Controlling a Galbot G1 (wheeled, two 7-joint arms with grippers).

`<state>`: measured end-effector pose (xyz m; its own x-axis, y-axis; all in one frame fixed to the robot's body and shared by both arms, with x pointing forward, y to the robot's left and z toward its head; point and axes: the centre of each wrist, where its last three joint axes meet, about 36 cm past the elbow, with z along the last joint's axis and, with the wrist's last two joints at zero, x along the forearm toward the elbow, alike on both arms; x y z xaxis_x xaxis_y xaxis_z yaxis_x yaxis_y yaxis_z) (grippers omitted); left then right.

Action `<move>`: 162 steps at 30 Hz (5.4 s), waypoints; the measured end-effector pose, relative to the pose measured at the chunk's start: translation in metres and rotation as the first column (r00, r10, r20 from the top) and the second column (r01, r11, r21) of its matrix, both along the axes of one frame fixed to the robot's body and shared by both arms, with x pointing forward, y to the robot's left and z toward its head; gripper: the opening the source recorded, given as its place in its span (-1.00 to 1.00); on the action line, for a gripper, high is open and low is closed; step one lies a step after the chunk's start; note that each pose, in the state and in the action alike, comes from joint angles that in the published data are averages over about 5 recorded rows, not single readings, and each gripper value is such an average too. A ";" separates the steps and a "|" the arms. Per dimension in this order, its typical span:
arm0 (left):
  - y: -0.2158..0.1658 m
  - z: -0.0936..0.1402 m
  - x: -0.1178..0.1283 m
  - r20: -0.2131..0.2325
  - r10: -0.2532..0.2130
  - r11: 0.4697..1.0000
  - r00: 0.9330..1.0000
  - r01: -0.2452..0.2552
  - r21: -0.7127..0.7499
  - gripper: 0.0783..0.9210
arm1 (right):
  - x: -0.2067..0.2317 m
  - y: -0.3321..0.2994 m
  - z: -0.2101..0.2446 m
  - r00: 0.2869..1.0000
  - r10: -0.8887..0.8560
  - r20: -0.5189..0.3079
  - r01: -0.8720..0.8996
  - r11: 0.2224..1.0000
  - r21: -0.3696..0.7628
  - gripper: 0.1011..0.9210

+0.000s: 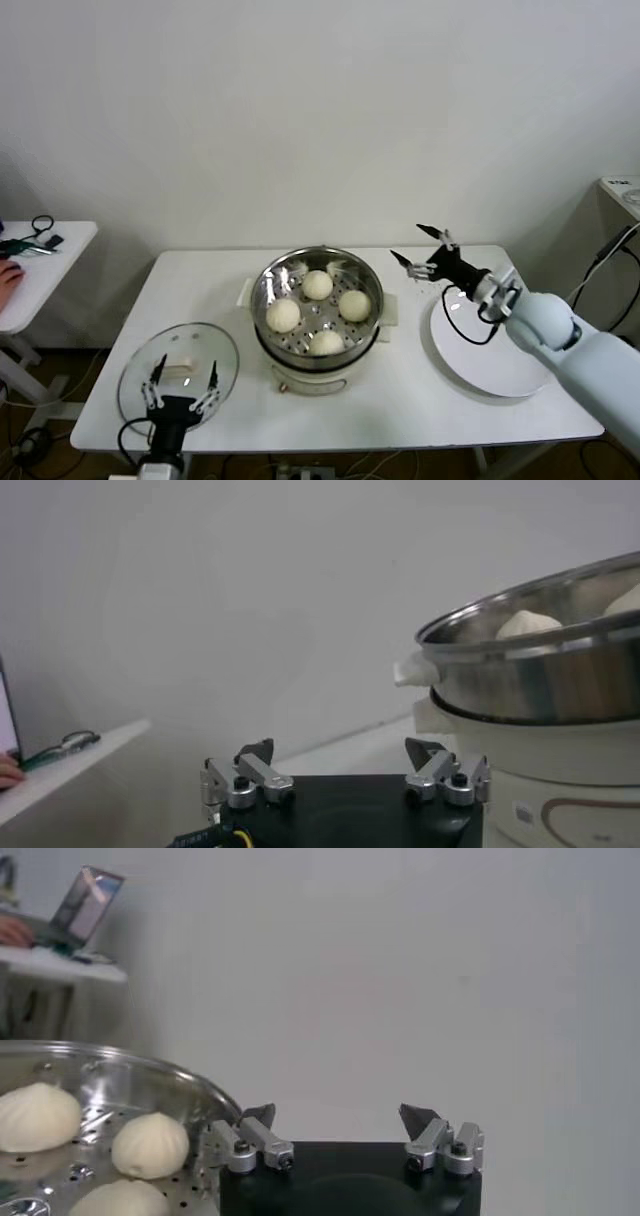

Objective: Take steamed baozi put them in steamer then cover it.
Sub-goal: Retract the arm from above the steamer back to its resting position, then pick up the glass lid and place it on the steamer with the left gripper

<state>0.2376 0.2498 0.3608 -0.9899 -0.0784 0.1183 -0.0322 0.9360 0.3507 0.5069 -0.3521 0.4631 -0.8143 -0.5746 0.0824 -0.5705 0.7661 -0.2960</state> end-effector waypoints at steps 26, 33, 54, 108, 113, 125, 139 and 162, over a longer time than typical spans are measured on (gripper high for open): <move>0.019 0.000 0.014 -0.145 -0.053 0.535 0.988 0.151 0.831 0.77 | -0.132 -0.028 -0.097 0.942 -0.315 -0.116 0.333 0.921 0.204 0.76; 0.027 -0.025 0.024 -0.205 -0.001 0.358 0.979 0.192 0.914 0.77 | -0.147 -0.033 -0.106 0.930 -0.341 -0.135 0.362 0.911 0.198 0.76; 0.051 -0.082 0.069 -0.210 0.083 0.217 0.974 0.188 0.958 0.77 | -0.174 -0.054 -0.126 0.919 -0.350 -0.181 0.378 0.912 0.158 0.76; 0.056 -0.014 0.069 -0.077 0.099 0.244 0.992 0.051 0.968 -0.83 | -0.160 -0.065 -0.138 0.919 -0.352 -0.174 0.373 0.921 0.107 0.76; 0.051 0.019 0.058 -0.012 0.133 0.198 0.991 -0.015 0.980 -0.83 | -0.151 -0.065 -0.137 0.923 -0.346 -0.168 0.365 0.926 0.099 0.76; 0.035 0.067 0.062 0.103 0.141 0.166 0.985 -0.126 0.978 -0.83 | -0.129 -0.062 -0.134 0.928 -0.341 -0.151 0.355 0.931 0.079 0.76; -0.021 0.113 0.116 0.122 0.030 0.224 0.992 -0.125 0.967 -0.83 | -0.104 -0.047 -0.142 0.932 -0.332 -0.148 0.344 0.936 0.069 0.76; -0.146 0.105 0.165 0.026 -0.087 0.267 0.996 -0.001 0.964 -0.83 | -0.100 -0.065 -0.152 0.915 -0.372 -0.154 0.382 0.924 0.034 0.76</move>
<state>0.4022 0.1038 0.4655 -0.9964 -0.0486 -0.0693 -0.0651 -0.0835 0.9944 0.4074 -0.4166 0.3116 -0.9538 -0.2350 0.1872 -0.2682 0.9468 -0.1778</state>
